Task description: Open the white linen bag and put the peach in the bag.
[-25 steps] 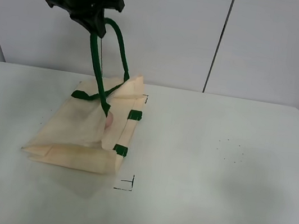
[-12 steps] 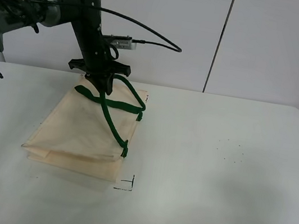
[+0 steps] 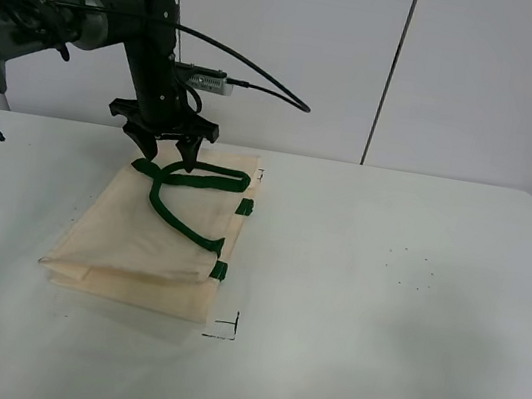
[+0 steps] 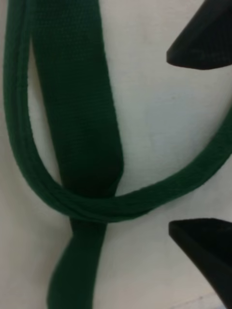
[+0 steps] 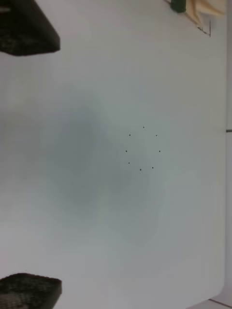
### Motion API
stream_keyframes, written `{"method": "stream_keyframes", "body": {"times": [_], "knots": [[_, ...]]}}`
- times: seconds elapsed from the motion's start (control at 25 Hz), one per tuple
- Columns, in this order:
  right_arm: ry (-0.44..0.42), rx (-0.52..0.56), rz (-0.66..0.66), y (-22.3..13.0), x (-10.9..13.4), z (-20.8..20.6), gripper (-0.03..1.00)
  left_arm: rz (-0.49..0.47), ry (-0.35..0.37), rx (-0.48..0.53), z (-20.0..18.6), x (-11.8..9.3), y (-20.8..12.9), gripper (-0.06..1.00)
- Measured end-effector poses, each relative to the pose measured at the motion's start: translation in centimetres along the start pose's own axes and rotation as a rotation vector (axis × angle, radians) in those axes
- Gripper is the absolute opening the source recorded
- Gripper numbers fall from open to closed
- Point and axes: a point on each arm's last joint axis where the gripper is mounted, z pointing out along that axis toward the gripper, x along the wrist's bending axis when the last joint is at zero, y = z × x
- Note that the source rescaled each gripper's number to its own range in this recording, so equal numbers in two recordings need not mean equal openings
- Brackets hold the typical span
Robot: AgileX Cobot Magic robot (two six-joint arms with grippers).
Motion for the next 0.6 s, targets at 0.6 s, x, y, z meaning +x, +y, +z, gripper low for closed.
{"method": "stream_keyframes", "body": {"times": [0.6], "knots": [[0.0, 0.0, 0.0, 0.0, 0.0, 0.0, 1.0, -0.207, 0.046, -0.006, -0.4, 11.4, -0.4, 0.96]]}}
